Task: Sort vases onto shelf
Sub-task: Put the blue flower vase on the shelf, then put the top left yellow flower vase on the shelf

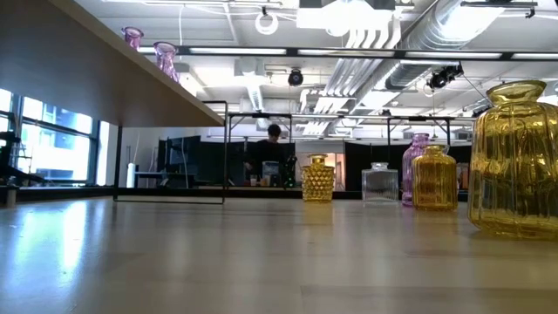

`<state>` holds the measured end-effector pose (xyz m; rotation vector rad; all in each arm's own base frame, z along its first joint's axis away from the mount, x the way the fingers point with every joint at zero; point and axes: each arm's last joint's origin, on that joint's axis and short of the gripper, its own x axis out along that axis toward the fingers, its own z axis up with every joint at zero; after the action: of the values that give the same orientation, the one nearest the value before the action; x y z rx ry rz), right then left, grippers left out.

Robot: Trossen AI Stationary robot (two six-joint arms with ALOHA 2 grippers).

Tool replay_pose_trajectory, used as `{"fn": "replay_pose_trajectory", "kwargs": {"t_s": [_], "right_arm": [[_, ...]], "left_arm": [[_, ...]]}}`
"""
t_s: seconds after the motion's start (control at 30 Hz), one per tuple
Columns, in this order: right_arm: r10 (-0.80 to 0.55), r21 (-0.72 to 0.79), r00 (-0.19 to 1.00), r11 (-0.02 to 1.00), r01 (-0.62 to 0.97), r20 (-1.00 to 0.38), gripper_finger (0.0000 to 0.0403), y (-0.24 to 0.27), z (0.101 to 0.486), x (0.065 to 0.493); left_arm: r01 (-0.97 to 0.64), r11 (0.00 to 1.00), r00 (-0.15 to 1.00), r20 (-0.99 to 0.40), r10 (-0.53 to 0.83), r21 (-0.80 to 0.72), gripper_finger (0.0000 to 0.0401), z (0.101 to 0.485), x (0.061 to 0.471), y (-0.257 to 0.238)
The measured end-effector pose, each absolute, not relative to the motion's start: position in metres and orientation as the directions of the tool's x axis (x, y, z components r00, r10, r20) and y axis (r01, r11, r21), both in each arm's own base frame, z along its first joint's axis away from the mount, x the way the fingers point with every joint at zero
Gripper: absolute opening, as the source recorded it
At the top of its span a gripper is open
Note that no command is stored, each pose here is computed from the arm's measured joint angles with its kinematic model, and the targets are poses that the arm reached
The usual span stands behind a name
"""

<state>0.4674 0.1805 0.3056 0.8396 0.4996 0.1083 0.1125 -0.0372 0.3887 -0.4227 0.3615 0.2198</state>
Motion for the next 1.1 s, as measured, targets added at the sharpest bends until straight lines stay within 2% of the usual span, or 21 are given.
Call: {"fn": "replay_pose_trajectory", "kwargs": {"t_s": [0.43,0.7,0.9,1.1], "right_arm": [[0.201,0.708,0.896,0.688,0.158,-0.395,0.0,0.18,0.304,0.467],[0.076,0.637,0.889,0.725,0.261,-0.451,0.0,0.183,0.312,0.451],[-0.057,0.506,0.831,0.77,0.39,-0.553,0.0,0.173,0.332,0.42],[-0.128,0.36,0.764,0.825,0.436,-0.632,0.0,0.142,0.36,0.391]], "left_arm": [[-0.269,0.896,0.913,-0.389,0.12,-0.354,0.0119,0.388,0.113,-0.038],[-0.262,0.905,0.913,-0.39,0.12,-0.336,0.0119,0.388,0.112,-0.038],[-0.253,0.917,0.913,-0.39,0.12,-0.308,0.0119,0.388,0.112,-0.038],[-0.288,0.92,0.915,-0.359,0.183,-0.266,0.0119,0.391,0.105,-0.032]]}}
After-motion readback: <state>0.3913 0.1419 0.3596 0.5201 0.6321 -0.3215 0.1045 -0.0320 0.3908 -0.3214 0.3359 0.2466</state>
